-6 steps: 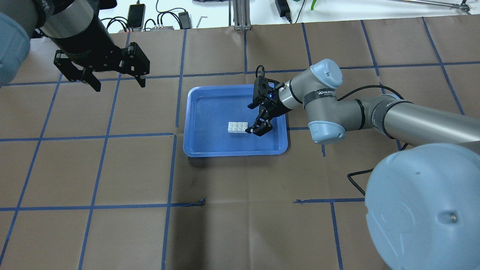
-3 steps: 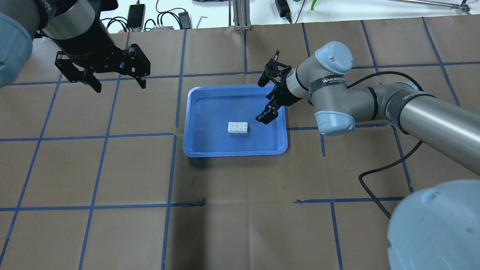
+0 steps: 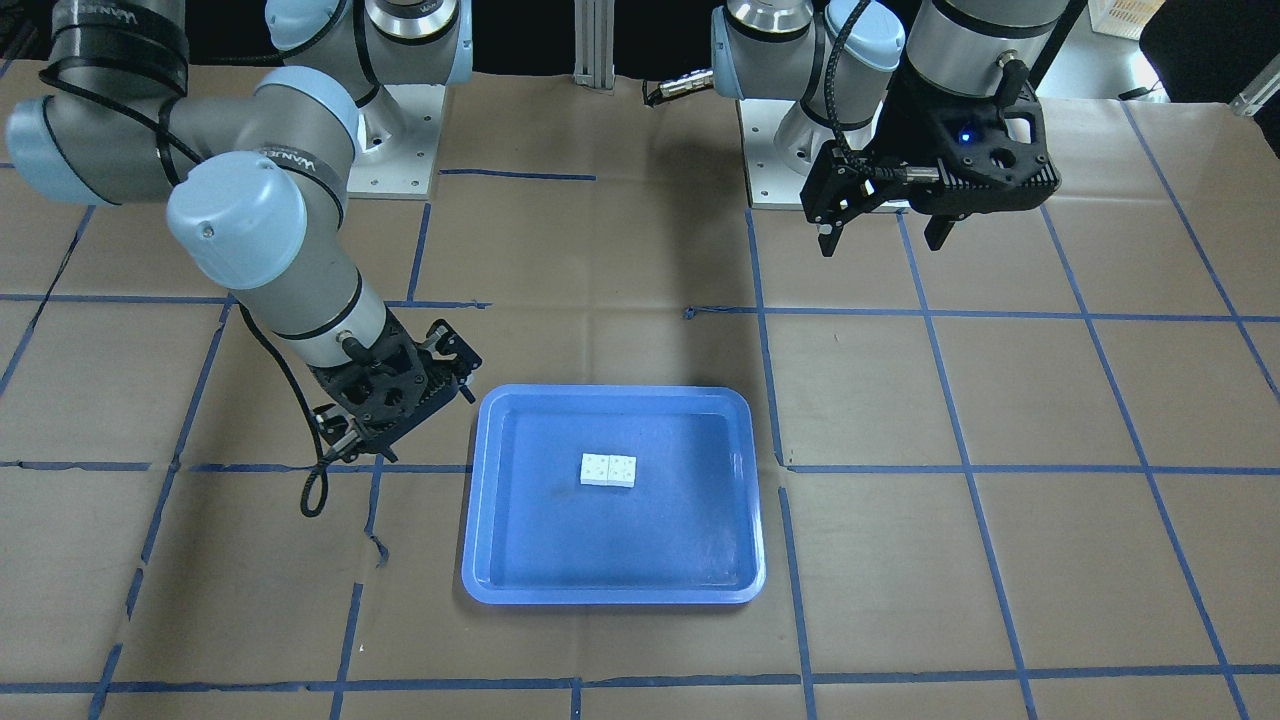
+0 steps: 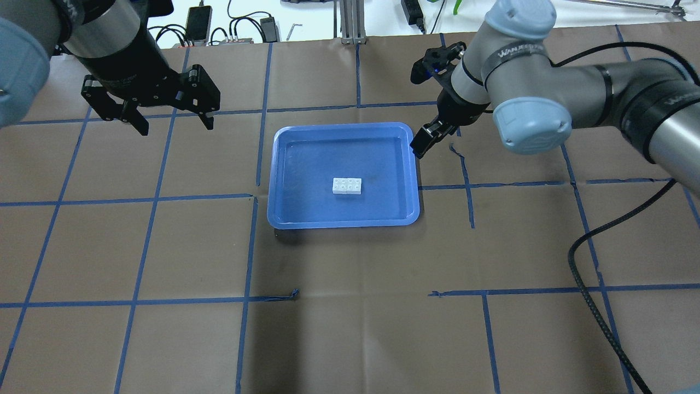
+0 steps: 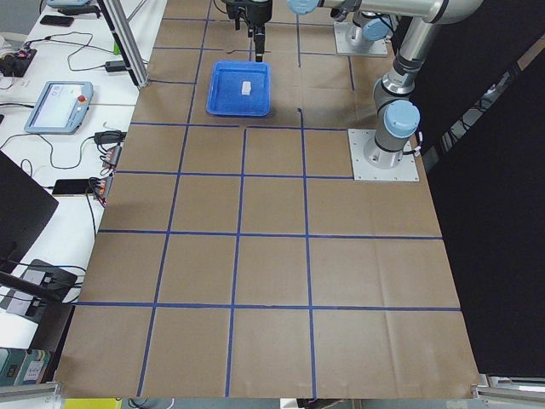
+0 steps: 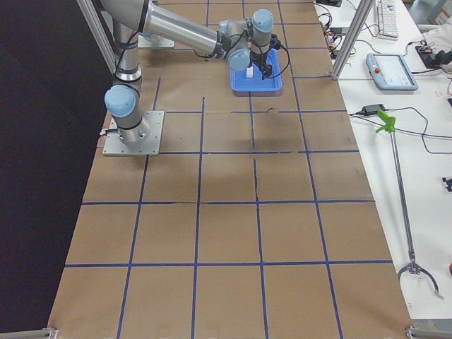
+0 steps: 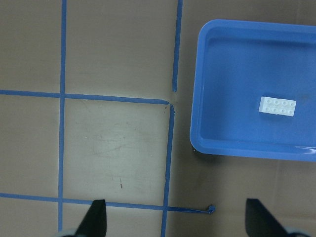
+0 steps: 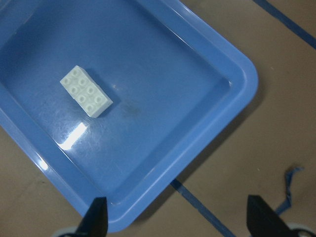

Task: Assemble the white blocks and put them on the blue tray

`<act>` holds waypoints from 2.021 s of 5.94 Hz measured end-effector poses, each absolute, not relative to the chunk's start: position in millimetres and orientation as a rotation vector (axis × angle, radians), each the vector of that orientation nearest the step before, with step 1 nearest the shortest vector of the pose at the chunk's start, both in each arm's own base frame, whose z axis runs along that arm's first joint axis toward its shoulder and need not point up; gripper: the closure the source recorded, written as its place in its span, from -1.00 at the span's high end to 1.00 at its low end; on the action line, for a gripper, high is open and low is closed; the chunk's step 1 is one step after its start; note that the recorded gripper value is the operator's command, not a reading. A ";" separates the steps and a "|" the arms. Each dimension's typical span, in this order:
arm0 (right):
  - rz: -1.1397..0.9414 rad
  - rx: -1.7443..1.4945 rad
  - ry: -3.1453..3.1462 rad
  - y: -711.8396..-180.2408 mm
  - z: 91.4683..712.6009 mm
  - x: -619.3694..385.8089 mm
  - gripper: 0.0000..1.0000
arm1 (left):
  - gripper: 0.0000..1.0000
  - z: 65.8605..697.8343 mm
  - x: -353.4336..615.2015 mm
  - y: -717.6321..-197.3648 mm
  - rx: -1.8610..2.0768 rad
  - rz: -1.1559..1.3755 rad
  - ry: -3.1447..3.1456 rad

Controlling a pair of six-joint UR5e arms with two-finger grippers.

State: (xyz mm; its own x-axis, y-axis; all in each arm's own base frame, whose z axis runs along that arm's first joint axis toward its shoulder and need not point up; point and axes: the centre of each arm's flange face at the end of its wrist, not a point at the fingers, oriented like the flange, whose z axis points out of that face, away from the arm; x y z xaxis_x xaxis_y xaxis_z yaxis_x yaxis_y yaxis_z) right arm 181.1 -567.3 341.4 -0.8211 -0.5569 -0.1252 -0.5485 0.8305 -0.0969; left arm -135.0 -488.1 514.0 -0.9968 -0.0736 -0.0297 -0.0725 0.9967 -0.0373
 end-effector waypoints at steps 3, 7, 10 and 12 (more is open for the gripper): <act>0.162 -0.367 3.111 -558.9 460.4 159.4 0.99 | 0.99 512.4 -134.9 -488.0 -0.115 -0.052 3.106; 0.216 -0.158 3.123 -499.7 510.6 122.8 0.99 | 0.99 511.3 -135.0 -486.6 -0.114 -0.048 3.106; 0.197 -0.071 3.125 -487.4 504.3 125.3 0.99 | 0.99 511.1 -134.4 -486.7 -0.115 -0.048 3.106; 0.196 -0.067 3.125 -486.7 504.3 125.7 0.99 | 0.99 511.1 -134.5 -486.7 -0.115 -0.049 3.106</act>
